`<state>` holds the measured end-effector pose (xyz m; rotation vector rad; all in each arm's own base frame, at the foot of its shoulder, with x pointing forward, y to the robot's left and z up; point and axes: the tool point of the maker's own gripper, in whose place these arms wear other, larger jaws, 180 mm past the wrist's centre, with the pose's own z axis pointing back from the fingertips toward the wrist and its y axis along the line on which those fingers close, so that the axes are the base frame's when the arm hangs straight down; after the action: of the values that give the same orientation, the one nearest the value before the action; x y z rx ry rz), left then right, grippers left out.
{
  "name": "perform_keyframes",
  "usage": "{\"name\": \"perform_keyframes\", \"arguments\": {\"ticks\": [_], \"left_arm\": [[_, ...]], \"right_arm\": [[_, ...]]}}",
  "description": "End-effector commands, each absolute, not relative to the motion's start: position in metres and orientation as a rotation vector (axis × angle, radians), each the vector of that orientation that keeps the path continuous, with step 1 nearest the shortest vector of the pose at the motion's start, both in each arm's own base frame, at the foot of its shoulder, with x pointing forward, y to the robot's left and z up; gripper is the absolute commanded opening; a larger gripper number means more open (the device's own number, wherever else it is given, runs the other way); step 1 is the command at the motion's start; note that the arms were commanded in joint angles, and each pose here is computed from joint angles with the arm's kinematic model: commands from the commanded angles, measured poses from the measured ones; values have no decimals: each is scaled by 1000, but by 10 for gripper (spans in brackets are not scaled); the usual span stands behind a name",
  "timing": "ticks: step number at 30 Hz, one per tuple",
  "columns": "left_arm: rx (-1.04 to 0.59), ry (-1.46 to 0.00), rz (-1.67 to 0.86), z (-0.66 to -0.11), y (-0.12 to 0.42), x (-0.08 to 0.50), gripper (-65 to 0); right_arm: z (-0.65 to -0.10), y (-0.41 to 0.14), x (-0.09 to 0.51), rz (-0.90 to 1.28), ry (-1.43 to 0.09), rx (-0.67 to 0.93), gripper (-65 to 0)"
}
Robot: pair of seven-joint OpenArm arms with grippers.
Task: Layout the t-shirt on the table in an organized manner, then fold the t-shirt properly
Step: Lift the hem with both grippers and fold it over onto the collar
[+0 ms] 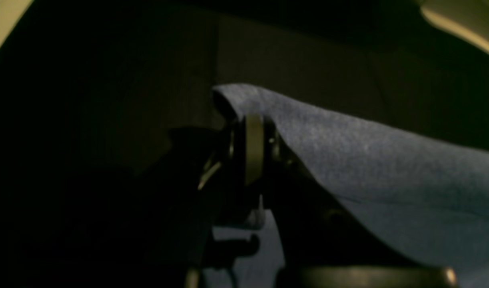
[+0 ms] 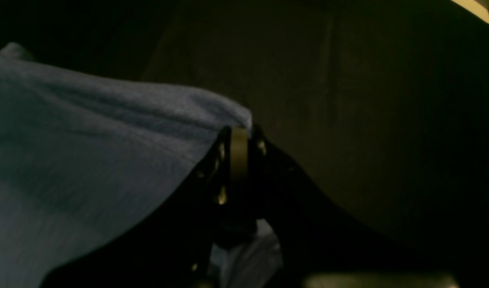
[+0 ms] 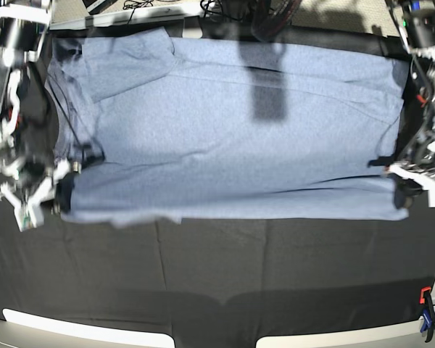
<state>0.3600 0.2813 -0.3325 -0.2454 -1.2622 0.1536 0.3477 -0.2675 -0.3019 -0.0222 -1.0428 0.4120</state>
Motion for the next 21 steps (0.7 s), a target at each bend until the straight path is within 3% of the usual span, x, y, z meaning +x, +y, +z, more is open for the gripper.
{"name": "perform_keyframes", "arguments": {"ticks": [1, 11, 21], "left_arm": [[-241, -1321, 154, -313, 287, 363, -650], [-207, -1233, 84, -327, 276, 316, -650], [-178, -1140, 55, -349, 274, 287, -650]], "right_arm": [[-282, -269, 350, 428, -1100, -40, -650], [-281, -264, 291, 387, -1092, -62, -650], [-323, -265, 240, 376, -915, -24, -650]]}}
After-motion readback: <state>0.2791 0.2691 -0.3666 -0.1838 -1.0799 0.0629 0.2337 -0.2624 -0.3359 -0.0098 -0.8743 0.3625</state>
